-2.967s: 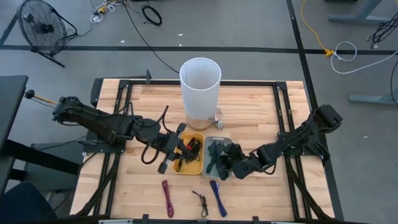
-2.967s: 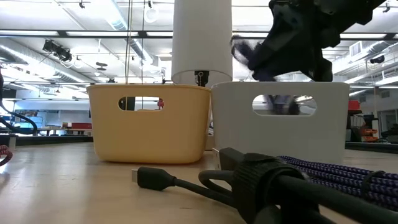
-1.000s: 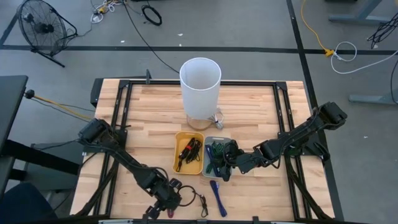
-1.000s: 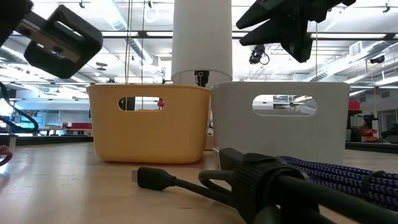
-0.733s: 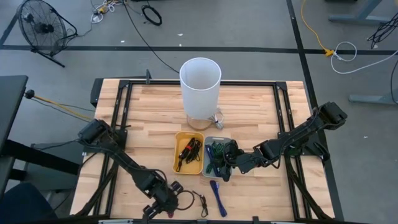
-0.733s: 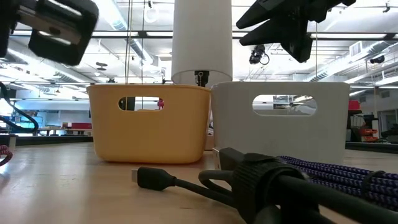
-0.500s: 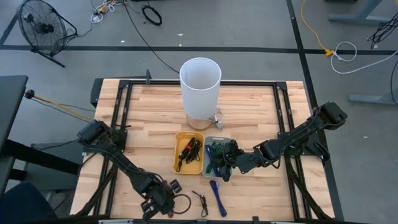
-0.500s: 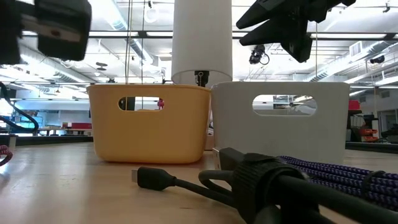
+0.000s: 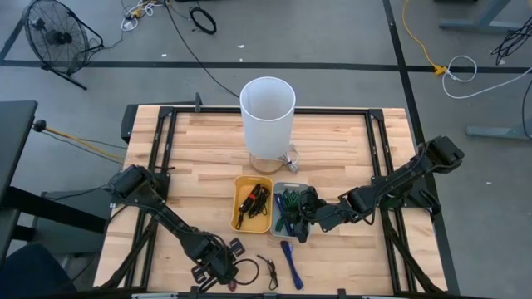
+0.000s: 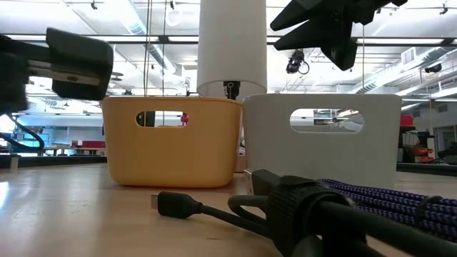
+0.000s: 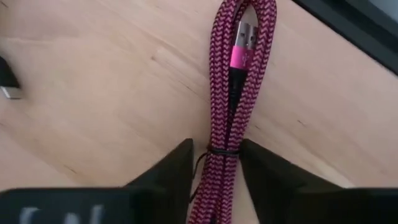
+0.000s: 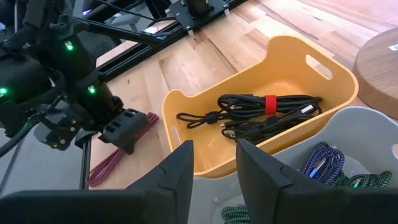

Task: Pick & Place USB Port
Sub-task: Put the pink and black charger cable into the gray bin

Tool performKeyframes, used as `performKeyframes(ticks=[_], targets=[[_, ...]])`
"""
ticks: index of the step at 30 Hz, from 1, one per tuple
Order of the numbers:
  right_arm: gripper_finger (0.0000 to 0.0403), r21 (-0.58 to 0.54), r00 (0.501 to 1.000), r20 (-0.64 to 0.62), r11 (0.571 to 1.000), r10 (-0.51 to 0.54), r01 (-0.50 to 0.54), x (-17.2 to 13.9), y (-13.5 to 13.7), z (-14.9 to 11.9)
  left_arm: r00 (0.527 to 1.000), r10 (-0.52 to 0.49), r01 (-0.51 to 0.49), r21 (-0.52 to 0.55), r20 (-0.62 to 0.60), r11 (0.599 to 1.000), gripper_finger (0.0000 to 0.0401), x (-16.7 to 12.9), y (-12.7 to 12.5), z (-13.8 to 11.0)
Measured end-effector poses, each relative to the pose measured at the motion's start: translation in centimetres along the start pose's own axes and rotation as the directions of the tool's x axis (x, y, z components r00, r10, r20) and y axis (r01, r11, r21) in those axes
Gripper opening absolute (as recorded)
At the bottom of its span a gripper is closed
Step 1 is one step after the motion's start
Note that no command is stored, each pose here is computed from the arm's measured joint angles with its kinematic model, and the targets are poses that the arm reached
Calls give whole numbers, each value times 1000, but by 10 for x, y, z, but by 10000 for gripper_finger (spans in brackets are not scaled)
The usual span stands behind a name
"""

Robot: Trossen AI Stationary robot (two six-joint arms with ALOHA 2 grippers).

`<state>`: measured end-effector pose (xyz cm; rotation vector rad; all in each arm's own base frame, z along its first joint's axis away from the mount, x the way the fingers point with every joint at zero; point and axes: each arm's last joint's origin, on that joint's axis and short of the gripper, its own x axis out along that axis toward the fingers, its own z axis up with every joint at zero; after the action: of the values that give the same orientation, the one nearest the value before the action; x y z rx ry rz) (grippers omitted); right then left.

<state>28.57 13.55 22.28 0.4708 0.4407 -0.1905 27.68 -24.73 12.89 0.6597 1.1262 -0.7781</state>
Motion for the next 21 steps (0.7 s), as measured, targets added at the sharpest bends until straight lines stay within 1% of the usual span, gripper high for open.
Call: performKeyframes(ticks=[2, 4, 5, 7, 9, 11, 12, 14, 16, 19, 21], targets=[[119, 0, 1000, 0, 1000, 0, 0, 0, 0, 0, 1000, -10, 10, -26, 6, 1000, 98, -2, 1, 0], [119, 0, 1000, 0, 1000, 0, 0, 0, 0, 0, 1000, -19, 20, -48, 20, 999, 40, -5, 0, 1], [119, -1, 1000, 0, 1000, 1, -1, 0, 0, 0, 999, -25, 27, -55, 30, 998, 27, -8, 0, 2], [119, -1, 1000, 0, 1000, 1, -1, 0, 0, 0, 998, -22, 26, -90, 52, 996, 26, -11, -1, 3], [119, -3, 1000, 0, 1000, 0, 0, 0, 0, 0, 996, 30, -18, -130, 89, 991, 26, -16, -2, 7], [119, -7, 1000, 0, 1000, 0, 0, 0, 0, 0, 983, 82, -50, -195, 162, 980, 26, -30, -4, 14], [119, -10, 1000, 0, 1000, 1, -1, 0, 0, 0, 970, 114, -64, -228, 214, 972, 26, -41, -4, 19], [119, -14, 1000, 0, 1000, 1, -1, 0, 0, 0, 932, 181, -88, -288, 314, 954, 26, -62, -3, 28], [119, -16, 1000, 1, 1000, 2, -2, 0, 0, 0, 891, 259, -141, -315, 373, 939, 26, -84, -2, 30], [119, -16, 1000, 3, 1000, 4, -4, 0, 1, 0, 791, 404, -251, -359, 459, 899, 26, -127, 2, 30], [119, -16, 1000, 3, 1000, 5, -5, 0, 1, 0, 720, 491, -312, -402, 492, 861, 26, -155, 5, 27]])
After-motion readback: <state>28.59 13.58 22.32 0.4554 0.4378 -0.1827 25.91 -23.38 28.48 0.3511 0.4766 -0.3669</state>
